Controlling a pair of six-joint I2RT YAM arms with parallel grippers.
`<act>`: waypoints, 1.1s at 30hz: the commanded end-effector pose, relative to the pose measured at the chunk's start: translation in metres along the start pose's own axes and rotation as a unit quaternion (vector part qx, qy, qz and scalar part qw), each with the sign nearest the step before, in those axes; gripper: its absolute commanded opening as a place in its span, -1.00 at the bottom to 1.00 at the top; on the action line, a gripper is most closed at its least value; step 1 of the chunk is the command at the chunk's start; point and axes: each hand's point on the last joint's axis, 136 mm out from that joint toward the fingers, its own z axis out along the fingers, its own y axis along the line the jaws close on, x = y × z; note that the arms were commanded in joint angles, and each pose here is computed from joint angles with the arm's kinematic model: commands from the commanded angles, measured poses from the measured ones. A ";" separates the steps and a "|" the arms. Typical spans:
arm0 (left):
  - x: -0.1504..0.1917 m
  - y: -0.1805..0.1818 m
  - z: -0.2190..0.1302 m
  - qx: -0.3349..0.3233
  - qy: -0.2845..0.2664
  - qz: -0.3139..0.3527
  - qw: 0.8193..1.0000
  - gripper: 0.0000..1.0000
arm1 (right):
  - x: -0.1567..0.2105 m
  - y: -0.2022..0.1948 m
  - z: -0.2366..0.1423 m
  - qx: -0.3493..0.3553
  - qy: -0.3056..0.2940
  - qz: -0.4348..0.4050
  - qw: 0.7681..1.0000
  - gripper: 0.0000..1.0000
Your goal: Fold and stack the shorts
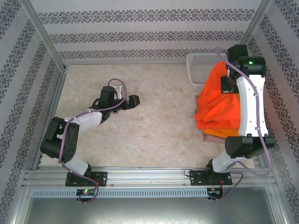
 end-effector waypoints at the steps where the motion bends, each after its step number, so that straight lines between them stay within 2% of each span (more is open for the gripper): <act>1: -0.004 0.001 -0.001 0.010 -0.008 -0.001 1.000 1.00 | -0.007 -0.016 0.022 0.046 0.014 -0.005 0.999 -1.00; 11: -0.005 0.003 -0.002 0.012 -0.011 -0.003 1.000 1.00 | -0.019 -0.050 0.071 0.105 0.028 -0.009 0.994 -1.00; 16: -0.004 0.005 -0.002 0.009 -0.011 -0.006 1.000 1.00 | -0.019 -0.064 0.101 0.134 0.054 -0.012 0.990 -0.99; 20: -0.005 0.004 -0.004 0.008 -0.012 -0.005 1.000 1.00 | -0.017 -0.085 0.121 0.178 0.087 -0.002 0.980 -0.57; 22: -0.004 0.005 -0.006 0.006 -0.013 -0.004 1.000 1.00 | -0.018 -0.092 0.121 0.179 0.091 0.028 0.979 -0.24; 23: -0.004 0.005 -0.007 0.004 -0.014 -0.004 1.000 1.00 | -0.020 -0.090 0.119 0.164 0.083 0.046 0.982 0.06; 24: -0.004 0.006 -0.008 0.001 -0.016 -0.004 1.000 1.00 | -0.024 -0.085 0.115 0.143 0.067 0.071 0.985 0.47; 25: -0.003 0.007 -0.009 -0.001 -0.016 -0.004 1.000 1.00 | -0.027 -0.078 0.111 0.116 0.051 0.093 0.988 0.69; 26: -0.003 0.007 -0.010 -0.002 -0.017 -0.004 1.000 1.00 | -0.031 -0.065 0.107 0.074 0.034 0.115 0.990 0.83; 29: -0.003 0.010 -0.011 -0.005 -0.020 -0.007 1.000 1.00 | -0.047 -0.001 0.091 -0.125 -0.023 0.171 0.977 0.95; 31: -0.001 0.011 -0.011 -0.007 -0.019 -0.010 1.000 1.00 | -0.053 0.043 0.078 -0.256 -0.045 0.205 0.944 0.96; 33: -0.001 0.011 -0.011 -0.007 -0.019 -0.011 1.000 1.00 | -0.052 0.077 0.071 -0.355 -0.050 0.226 0.906 0.96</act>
